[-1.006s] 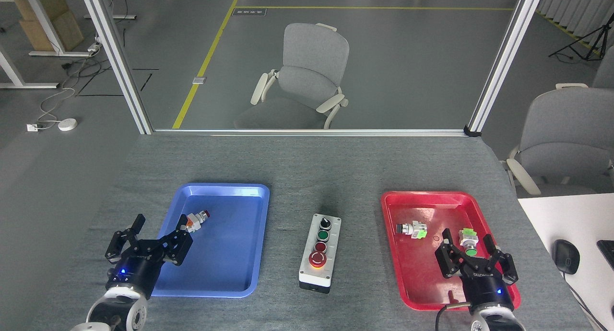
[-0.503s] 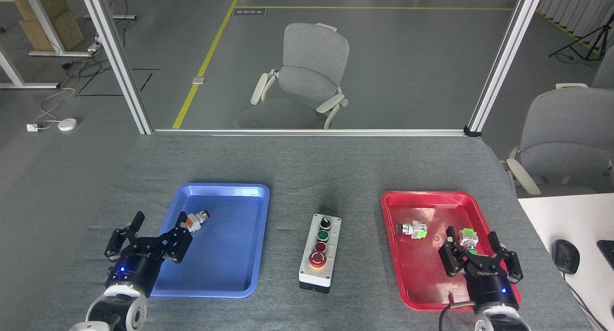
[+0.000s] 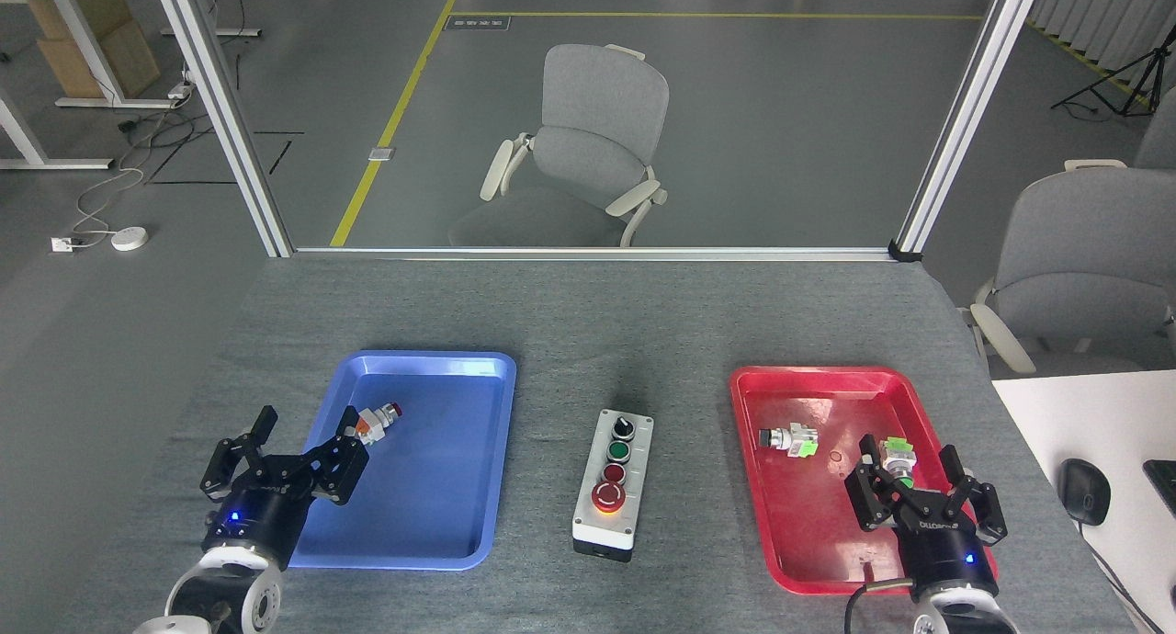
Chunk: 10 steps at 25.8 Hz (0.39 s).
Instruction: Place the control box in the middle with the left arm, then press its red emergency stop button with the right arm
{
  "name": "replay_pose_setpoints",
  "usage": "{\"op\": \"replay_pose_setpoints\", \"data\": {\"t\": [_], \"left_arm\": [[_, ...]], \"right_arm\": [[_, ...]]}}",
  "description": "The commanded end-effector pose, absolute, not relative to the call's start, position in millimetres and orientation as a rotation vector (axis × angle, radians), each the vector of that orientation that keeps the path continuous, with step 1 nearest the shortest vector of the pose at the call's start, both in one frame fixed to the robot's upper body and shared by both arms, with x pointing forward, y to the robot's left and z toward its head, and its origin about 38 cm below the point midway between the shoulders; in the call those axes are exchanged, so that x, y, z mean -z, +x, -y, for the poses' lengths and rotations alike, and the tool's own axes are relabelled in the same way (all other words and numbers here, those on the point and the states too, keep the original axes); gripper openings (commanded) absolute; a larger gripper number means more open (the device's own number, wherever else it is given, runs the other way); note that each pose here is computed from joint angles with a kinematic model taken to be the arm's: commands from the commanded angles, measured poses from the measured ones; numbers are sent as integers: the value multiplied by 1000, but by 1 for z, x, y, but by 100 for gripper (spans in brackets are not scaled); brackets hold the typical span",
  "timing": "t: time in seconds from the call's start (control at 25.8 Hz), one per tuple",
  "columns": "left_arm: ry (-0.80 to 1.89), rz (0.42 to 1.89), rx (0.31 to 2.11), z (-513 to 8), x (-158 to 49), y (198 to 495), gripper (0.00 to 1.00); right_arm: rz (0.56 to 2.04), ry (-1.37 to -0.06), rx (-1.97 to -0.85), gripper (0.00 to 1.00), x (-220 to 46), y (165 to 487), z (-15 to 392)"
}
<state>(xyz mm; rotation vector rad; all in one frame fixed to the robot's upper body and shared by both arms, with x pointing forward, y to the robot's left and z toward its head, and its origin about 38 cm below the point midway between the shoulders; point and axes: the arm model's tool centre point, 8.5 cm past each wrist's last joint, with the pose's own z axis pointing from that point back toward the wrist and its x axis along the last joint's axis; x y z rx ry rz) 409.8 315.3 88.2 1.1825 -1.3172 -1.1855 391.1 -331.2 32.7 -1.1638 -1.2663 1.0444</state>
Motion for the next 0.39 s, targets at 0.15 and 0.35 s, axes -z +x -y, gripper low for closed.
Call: {"op": "replay_pose_setpoints", "data": {"t": [0.15, 0.35], "left_arm": [[1187, 1320, 1186, -315, -88, 409, 99], [1190, 1323, 1184, -315, -88, 409, 99]], "right_arm": [[1264, -1158, -1045, 99, -32, 391, 331], [1259, -1168, -1021, 99, -34, 391, 335]]}}
